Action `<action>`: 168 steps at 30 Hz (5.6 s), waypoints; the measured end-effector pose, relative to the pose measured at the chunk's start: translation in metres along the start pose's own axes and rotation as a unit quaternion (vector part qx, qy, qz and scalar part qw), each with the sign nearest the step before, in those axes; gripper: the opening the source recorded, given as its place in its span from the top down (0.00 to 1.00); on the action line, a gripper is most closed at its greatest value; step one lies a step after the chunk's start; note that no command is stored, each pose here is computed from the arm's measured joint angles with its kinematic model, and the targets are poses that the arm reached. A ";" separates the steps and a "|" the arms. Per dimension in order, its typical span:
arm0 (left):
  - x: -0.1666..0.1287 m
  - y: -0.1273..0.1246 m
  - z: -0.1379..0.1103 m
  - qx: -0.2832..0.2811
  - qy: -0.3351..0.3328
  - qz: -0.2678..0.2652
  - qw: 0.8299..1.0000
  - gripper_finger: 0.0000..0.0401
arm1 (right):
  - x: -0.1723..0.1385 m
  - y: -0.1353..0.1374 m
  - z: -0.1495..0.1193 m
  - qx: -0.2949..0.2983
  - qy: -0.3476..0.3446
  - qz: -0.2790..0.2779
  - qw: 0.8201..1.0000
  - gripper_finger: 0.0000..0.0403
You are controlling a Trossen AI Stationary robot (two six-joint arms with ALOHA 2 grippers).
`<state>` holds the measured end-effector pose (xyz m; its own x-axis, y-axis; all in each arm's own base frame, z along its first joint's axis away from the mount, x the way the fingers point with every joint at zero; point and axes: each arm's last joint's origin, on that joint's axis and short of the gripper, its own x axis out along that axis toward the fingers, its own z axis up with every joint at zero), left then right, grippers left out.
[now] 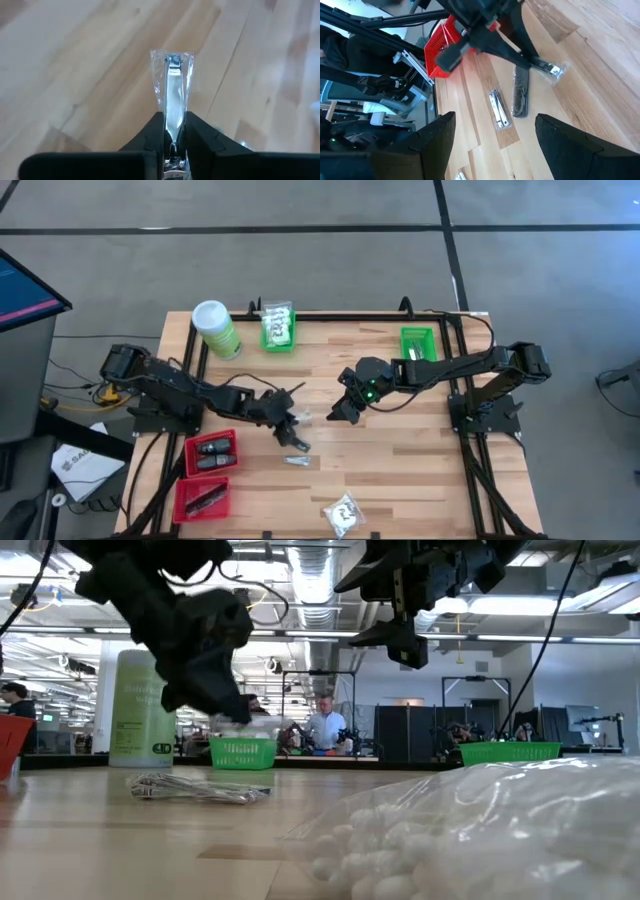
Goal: Pick & Place Travel size toiletries
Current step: Put the silver nail cutter into the top right green basket
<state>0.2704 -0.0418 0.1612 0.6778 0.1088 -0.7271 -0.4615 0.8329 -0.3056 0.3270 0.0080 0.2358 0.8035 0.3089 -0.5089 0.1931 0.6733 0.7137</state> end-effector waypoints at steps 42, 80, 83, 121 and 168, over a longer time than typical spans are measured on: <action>-0.139 0.021 0.094 -0.232 -0.385 -0.192 0.872 0.89 | -0.028 0.036 0.094 0.016 -0.366 0.152 0.918 0.34; -0.139 0.016 0.095 -0.224 -0.387 -0.215 0.868 0.89 | -0.019 0.043 0.116 0.033 -0.369 0.116 0.921 0.39; -0.139 0.017 0.095 -0.223 -0.387 -0.214 0.869 0.89 | -0.019 0.043 0.116 0.033 -0.369 0.116 0.922 0.46; -0.138 0.014 0.091 -0.197 -0.344 -0.248 0.884 0.54 | -0.055 0.018 0.113 0.039 -0.281 -0.031 0.958 0.92; -0.139 0.005 0.084 -0.181 -0.351 -0.229 0.890 0.62 | -0.182 -0.181 0.025 0.287 -0.027 -0.532 0.797 0.91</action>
<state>0.2223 -0.0068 0.3121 0.9740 0.2214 0.0484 -0.1134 0.6609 -0.7419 0.1601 -0.1874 0.2113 0.0342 -0.2707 -0.9620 0.9936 0.1132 0.0034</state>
